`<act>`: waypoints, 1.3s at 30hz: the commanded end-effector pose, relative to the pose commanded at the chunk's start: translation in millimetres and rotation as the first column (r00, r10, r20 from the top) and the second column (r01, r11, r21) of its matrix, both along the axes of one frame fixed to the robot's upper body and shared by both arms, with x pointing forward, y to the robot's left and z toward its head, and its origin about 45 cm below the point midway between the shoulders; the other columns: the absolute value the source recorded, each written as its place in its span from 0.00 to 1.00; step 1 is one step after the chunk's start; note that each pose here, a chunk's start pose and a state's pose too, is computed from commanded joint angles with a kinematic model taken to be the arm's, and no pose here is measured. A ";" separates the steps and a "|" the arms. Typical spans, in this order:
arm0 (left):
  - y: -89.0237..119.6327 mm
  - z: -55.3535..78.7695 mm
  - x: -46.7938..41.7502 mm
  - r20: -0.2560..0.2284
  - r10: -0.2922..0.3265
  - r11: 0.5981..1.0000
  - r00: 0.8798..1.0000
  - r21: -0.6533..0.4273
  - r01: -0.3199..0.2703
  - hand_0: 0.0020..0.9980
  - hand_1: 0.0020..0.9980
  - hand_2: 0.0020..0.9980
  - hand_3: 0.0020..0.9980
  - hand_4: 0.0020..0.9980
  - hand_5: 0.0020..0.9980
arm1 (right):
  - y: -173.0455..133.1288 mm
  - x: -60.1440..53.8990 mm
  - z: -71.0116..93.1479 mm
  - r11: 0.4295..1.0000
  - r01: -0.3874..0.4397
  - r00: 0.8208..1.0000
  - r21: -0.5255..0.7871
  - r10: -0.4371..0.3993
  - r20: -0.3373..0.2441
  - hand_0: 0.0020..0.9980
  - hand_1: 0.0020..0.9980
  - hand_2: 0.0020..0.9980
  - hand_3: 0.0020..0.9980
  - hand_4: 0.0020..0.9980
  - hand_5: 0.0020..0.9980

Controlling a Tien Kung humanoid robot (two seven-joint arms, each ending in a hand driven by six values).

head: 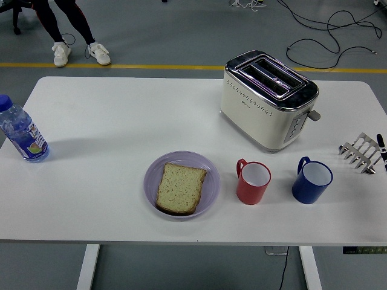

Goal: Pick up the cup,pour liquid into bread,place the cup on the desk

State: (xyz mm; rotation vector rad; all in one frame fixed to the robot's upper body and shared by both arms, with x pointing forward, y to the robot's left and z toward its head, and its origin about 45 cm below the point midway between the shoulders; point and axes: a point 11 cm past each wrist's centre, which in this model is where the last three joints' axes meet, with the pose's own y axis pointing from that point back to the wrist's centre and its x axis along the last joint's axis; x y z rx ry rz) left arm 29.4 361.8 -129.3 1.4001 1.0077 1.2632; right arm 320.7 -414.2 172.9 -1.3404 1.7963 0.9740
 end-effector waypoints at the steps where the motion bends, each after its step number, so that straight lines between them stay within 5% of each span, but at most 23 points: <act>1: -0.1 0.0 0.6 0.001 0.001 1.000 1.000 0.000 -0.001 0.67 0.71 0.74 0.65 0.40 0.93 | -0.2 0.0 0.5 1.000 0.000 1.000 -0.001 0.000 0.001 0.71 0.65 0.68 0.63 0.56 0.29; 13: -0.7 -0.7 -5.4 -0.007 0.004 1.000 1.000 -0.002 -0.004 0.67 0.71 0.74 0.65 0.40 0.93 | 3.7 -0.1 5.5 0.998 -0.021 1.000 -0.063 0.021 -0.004 0.72 0.66 0.69 0.63 0.57 0.29; 23: -0.4 -0.7 -6.6 -0.009 0.003 1.000 1.000 -0.002 -0.003 0.67 0.71 0.74 0.65 0.40 0.93 | 2.0 -4.3 0.9 0.967 -0.014 0.997 -0.253 -0.006 -0.079 0.73 0.67 0.71 0.66 0.61 0.30; 26: -0.7 0.6 7.6 0.010 0.002 1.000 1.000 0.002 -0.002 0.67 0.71 0.74 0.65 0.40 0.93 | -3.3 -3.6 4.8 0.931 0.004 0.995 -0.366 -0.041 -0.094 0.73 0.67 0.71 0.66 0.61 0.30; 27: -1.1 1.2 13.9 0.019 -0.011 1.000 1.000 0.003 0.010 0.67 0.71 0.74 0.65 0.40 0.93 | -4.6 -2.1 6.5 0.911 -0.005 0.994 -0.412 -0.041 -0.102 0.78 0.73 0.78 0.78 0.85 0.28; 30: -1.7 2.1 21.9 0.032 -0.007 1.000 0.999 0.003 0.007 0.67 0.71 0.74 0.65 0.40 0.93 | -6.7 -0.7 9.7 0.851 -0.023 0.991 -0.524 -0.048 -0.122 0.78 0.73 0.78 0.78 0.85 0.28; 32: -2.2 1.0 13.9 0.026 0.013 1.000 1.000 0.001 -0.013 0.67 0.71 0.74 0.65 0.40 0.93 | -10.0 -4.7 8.6 0.797 -0.031 0.988 -0.604 -0.067 -0.139 0.78 0.73 0.78 0.78 0.85 0.28; 33: -2.5 0.6 11.1 0.022 0.015 1.000 1.000 0.000 -0.015 0.67 0.71 0.74 0.65 0.40 0.92 | -10.6 -6.1 8.1 0.767 -0.040 0.986 -0.640 -0.072 -0.148 0.82 0.78 0.83 0.86 0.92 0.27; 38: -3.1 -0.8 -0.7 0.002 0.018 1.000 1.000 -0.004 -0.018 0.67 0.71 0.74 0.65 0.40 0.92 | -5.7 -12.1 -2.1 0.684 -0.111 0.978 -0.721 -0.055 -0.202 0.82 0.78 0.83 0.86 0.92 0.27; 39: -3.3 -1.0 -2.8 -0.002 0.018 1.000 1.000 -0.005 -0.018 0.67 0.71 0.74 0.65 0.40 0.93 | -4.1 -13.3 -3.8 0.667 -0.124 0.976 -0.735 -0.051 -0.211 0.87 0.82 0.91 0.97 0.99 0.23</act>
